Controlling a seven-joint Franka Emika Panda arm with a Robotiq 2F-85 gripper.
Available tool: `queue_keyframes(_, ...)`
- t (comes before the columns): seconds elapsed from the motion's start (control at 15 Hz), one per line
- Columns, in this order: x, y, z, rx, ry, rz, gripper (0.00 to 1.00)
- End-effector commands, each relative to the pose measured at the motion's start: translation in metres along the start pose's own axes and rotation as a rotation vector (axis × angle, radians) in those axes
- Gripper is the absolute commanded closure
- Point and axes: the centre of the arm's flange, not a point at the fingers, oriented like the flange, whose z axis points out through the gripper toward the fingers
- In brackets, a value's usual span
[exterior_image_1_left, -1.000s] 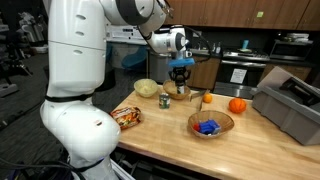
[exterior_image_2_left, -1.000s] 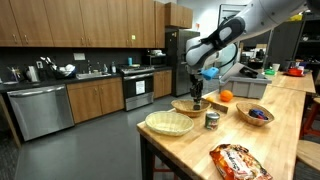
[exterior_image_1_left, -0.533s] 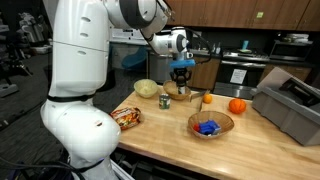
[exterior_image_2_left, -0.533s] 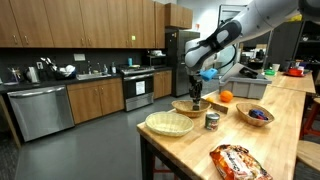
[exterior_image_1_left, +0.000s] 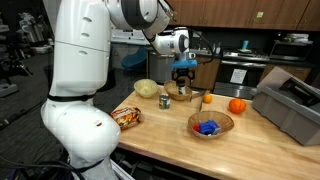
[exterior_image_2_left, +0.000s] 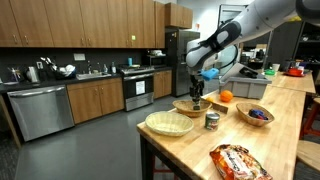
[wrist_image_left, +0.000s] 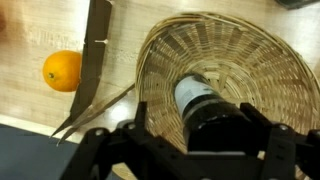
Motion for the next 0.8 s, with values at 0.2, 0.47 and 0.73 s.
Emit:
queue_keyframes(0.2, -0.002, 0.010, -0.006, -0.014, 0.008, 0.040, 0.00)
queue_keyframes(0.47, -0.010, 0.020, -0.023, -0.031, 0.034, 0.059, 0.00)
queue_keyframes(0.73, -0.003, 0.019, -0.016, -0.021, 0.028, 0.048, 0.00)
